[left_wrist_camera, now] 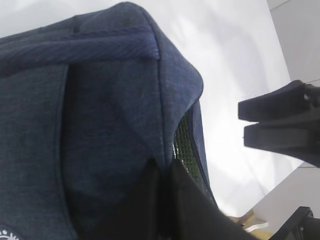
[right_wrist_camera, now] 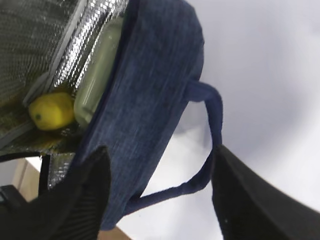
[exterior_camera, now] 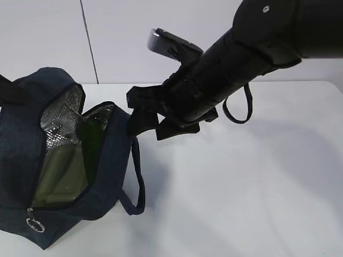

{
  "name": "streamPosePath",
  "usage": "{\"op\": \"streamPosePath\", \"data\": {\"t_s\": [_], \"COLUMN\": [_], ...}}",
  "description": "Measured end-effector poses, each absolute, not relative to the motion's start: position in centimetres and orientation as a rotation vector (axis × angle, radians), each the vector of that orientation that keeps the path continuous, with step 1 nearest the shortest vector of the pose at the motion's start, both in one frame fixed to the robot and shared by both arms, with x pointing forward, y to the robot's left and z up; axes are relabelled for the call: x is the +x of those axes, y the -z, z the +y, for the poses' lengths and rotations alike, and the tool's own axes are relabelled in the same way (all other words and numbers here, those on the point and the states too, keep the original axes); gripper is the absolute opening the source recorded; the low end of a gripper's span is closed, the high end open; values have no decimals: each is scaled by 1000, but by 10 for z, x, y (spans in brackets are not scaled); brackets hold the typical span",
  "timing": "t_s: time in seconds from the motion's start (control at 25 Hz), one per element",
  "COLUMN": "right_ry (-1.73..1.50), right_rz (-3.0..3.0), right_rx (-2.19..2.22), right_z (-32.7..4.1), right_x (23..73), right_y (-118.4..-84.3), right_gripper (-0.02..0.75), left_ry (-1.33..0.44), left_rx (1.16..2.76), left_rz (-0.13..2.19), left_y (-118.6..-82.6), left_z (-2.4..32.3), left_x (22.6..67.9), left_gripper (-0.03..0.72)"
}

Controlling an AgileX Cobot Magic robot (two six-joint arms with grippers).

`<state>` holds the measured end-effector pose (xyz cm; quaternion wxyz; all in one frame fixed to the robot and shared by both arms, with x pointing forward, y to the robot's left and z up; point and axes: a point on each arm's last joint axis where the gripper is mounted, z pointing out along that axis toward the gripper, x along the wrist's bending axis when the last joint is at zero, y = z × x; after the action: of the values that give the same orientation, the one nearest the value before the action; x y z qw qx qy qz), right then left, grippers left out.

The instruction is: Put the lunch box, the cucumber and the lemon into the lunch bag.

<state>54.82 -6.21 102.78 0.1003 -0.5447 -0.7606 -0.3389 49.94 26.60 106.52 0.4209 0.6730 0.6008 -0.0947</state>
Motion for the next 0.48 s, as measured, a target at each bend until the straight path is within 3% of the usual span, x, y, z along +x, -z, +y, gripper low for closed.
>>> {"op": "streamPosePath", "data": {"t_s": [0.2,0.48], "right_ry": [961,1087], "right_rz": [-2174,-2098], "right_rx": [-1592,-1473], "right_z": [-53,-44], "right_x": [553,551], "right_y": [-1006,-1003], "right_gripper": [461,461], "left_ry": [233,231], "left_rx": [1697,1701], "left_rz": [1507,1507], "left_y": [-1065,-1064], "left_z": [266,267], "left_x": [499,499], "left_gripper": [1,1]}}
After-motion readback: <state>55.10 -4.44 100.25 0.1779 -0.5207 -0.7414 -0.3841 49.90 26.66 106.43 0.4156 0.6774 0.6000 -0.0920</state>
